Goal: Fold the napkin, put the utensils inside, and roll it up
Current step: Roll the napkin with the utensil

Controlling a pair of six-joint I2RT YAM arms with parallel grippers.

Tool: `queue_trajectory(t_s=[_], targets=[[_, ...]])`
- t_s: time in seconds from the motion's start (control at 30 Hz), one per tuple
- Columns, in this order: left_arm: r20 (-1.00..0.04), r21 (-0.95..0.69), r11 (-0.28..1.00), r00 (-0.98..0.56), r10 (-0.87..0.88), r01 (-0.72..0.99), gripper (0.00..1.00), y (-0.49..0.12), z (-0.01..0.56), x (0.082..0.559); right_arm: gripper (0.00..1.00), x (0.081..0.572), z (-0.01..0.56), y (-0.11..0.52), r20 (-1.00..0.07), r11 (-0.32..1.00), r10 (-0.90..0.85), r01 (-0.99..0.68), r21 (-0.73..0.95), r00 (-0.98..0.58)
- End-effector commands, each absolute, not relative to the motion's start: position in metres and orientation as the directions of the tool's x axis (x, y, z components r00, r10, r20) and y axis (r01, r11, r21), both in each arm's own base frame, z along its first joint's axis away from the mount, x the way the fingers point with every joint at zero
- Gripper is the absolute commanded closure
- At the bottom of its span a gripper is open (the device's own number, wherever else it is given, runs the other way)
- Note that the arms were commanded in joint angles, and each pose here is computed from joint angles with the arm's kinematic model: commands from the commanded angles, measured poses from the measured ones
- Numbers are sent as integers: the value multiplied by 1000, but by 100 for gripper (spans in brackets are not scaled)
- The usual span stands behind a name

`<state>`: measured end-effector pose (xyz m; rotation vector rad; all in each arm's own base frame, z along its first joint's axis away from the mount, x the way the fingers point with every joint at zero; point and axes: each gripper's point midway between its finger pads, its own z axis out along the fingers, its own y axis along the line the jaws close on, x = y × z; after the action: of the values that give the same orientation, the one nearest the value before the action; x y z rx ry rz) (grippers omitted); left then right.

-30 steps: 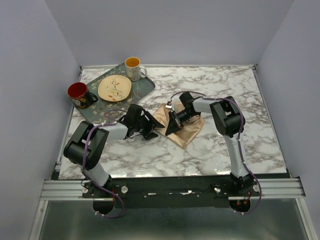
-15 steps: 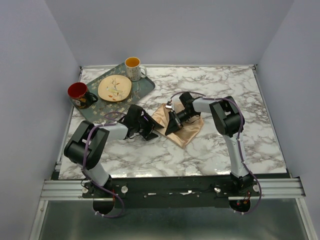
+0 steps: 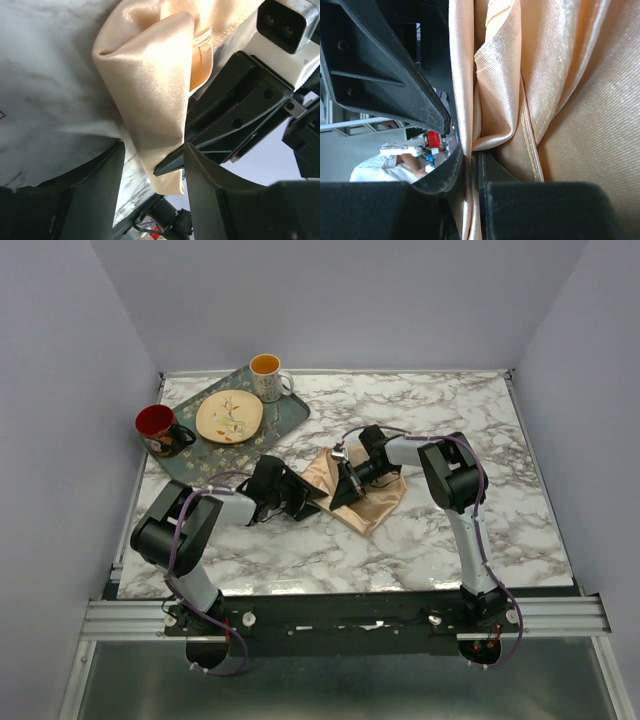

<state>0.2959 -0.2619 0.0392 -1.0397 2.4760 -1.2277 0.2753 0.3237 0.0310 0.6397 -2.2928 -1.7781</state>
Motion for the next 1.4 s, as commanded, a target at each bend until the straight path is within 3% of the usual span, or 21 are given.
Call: queue_trajectory(t_s=[0.0, 0.23, 0.43, 0.77, 0.8, 0.87, 1.13, 1.37], targets=[[152, -774, 350, -691, -707, -528, 41, -260, 23, 295, 99, 272, 27, 325, -79, 164, -429, -164, 973, -900], [114, -798, 351, -694, -711, -490, 40, -262, 18, 299, 99, 271, 26, 324, -60, 164, -427, -142, 976, -902], [119, -785, 352, -682, -722, -510, 46, -257, 7, 293, 99, 272, 25, 324, -58, 174, -427, -145, 974, -902], [85, -783, 377, -685, -724, -495, 63, -255, 1, 300, 99, 270, 23, 323, -64, 182, -429, -156, 971, -901], [85, -757, 402, -687, -722, -516, 71, -252, -4, 296, 99, 270, 22, 322, -66, 188, -429, -160, 969, -901], [54, -752, 430, -696, -716, -500, 76, -250, -3, 299, 99, 272, 18, 321, -69, 218, -426, -177, 960, -902], [41, -697, 494, -717, -696, -520, 94, -248, -15, 296, 82, 281, 15, 318, -104, 306, -430, -253, 918, -897], [32, -655, 536, -728, -685, -533, 100, -249, -16, 300, 54, 304, 28, 305, -180, 479, -429, -392, 785, -885]])
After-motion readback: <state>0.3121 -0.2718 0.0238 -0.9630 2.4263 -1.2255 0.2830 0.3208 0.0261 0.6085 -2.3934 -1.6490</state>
